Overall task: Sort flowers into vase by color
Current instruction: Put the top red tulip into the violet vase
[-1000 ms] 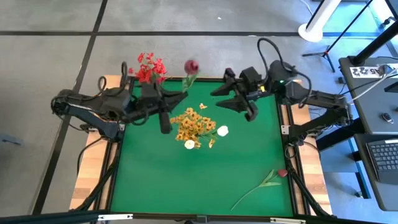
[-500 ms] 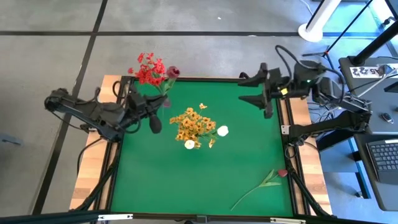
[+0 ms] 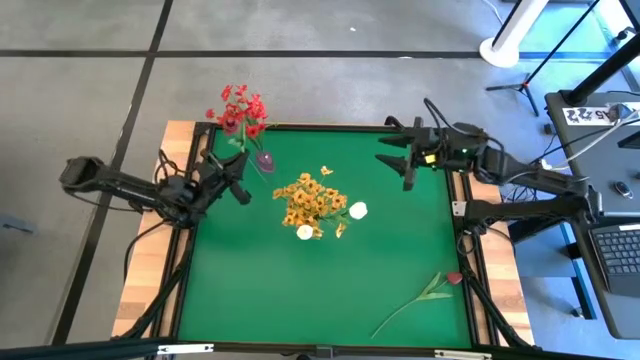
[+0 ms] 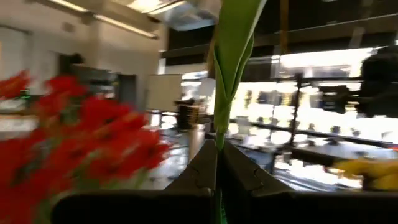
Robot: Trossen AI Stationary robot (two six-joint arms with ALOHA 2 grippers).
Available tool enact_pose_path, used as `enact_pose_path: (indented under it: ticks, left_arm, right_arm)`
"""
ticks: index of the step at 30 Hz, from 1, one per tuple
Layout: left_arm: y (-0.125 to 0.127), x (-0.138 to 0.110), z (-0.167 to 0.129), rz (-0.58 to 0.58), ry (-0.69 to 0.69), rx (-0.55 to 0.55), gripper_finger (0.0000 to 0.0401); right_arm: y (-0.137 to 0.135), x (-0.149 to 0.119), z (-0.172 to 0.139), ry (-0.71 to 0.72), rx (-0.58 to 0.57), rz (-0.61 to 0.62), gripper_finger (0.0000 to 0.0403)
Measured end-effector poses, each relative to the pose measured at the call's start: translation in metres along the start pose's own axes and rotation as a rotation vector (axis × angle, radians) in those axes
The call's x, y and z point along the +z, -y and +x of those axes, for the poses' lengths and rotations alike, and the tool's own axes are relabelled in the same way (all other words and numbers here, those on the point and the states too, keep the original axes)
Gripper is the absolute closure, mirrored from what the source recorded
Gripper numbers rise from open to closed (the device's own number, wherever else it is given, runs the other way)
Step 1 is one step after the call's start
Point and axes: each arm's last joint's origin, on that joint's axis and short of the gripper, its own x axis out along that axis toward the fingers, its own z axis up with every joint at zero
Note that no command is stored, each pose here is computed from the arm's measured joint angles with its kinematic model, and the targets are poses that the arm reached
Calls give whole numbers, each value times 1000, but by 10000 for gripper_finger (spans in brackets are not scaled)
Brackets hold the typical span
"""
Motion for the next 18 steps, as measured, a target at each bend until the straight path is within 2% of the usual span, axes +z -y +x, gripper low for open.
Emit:
enact_pose_path:
  ticks: [4, 9, 14, 18]
  left_arm:
    - [-22, -22, 3, 22, -13, 128, 401]
    - [-41, -30, 14, 41, -4, 224, 401]
    - [-57, -35, 25, 57, 8, 281, 401]
    - [-68, -40, 32, 46, 7, 285, 401]
  right_arm:
    - [19, -28, 5, 31, -46, 25, 182]
    - [29, -52, 13, 45, -33, 47, 182]
    - [29, -58, 15, 59, -24, 42, 182]
    - [29, -58, 15, 61, -24, 40, 182]
